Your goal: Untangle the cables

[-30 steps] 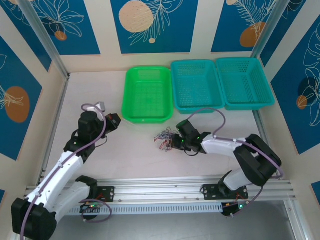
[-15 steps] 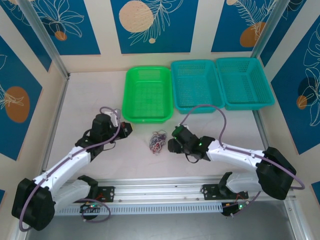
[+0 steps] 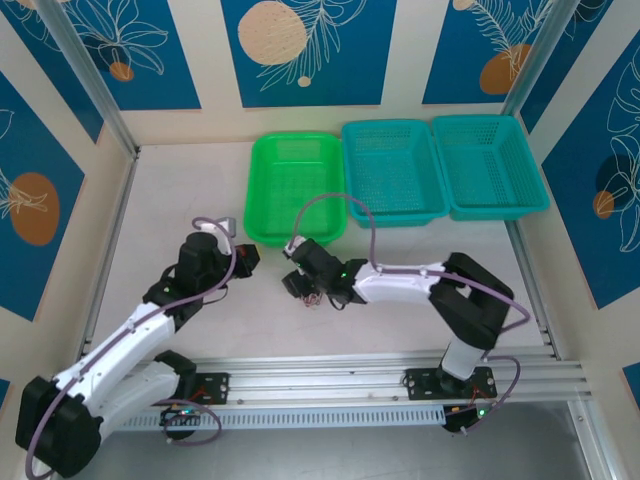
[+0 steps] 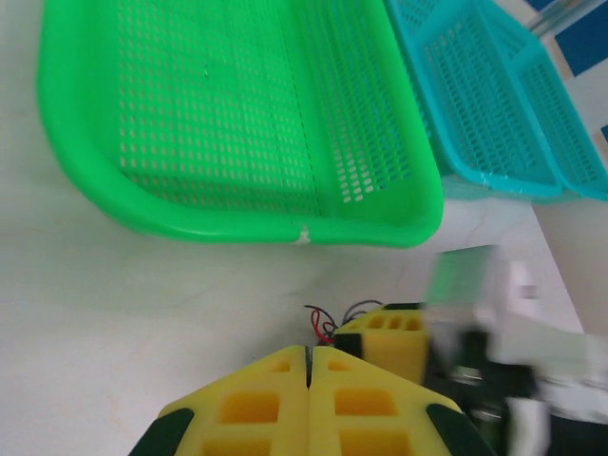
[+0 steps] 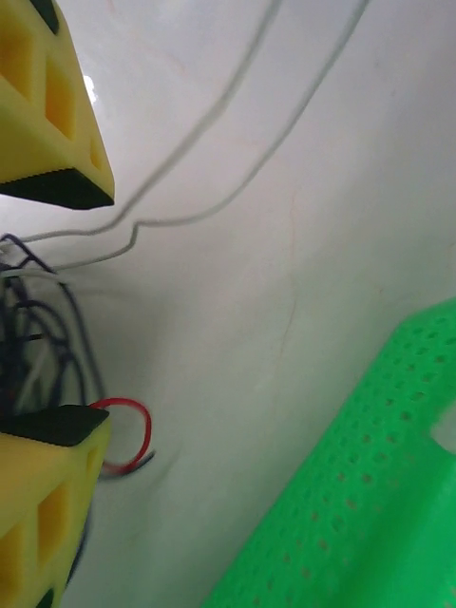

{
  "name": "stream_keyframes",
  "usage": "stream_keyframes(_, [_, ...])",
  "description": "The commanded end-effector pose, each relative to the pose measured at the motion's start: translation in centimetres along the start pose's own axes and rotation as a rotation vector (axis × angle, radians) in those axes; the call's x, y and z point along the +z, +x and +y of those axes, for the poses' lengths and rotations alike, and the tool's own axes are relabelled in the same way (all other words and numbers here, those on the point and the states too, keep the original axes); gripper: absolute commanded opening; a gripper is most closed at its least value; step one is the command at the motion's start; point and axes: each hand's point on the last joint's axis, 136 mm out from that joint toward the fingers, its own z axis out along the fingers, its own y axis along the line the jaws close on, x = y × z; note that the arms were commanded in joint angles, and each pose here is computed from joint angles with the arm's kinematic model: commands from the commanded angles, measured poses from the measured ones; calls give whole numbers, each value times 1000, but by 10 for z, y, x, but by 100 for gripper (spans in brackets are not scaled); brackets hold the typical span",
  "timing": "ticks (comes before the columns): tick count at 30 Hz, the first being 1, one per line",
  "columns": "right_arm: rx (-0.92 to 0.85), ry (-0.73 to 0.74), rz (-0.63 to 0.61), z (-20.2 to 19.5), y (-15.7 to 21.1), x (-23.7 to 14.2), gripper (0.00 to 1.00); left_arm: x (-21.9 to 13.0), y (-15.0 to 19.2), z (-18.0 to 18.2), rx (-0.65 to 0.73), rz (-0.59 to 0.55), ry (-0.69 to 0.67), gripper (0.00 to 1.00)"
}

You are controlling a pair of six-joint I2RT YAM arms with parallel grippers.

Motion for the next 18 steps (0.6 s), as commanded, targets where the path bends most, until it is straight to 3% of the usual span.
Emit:
stream_keyframes(1, [90, 131, 81, -17, 25, 15, 56, -17, -10, 10, 36, -60, -78, 0])
stream_keyframes(6, [209, 361, 177, -72, 76, 2, 44, -50, -25, 35, 66, -171, -217, 0])
stream_keyframes(9, [323, 416, 207, -102, 103, -16, 30, -71, -35, 56, 27, -240, -302, 0])
stream_keyframes(13, [492, 429, 211, -134, 127, -37, 26, -81, -35, 80, -40, -244, -377, 0])
stream_keyframes(18, [561, 338, 189, -134, 126, -39, 14, -37, -13, 62, -40, -108, -181, 0])
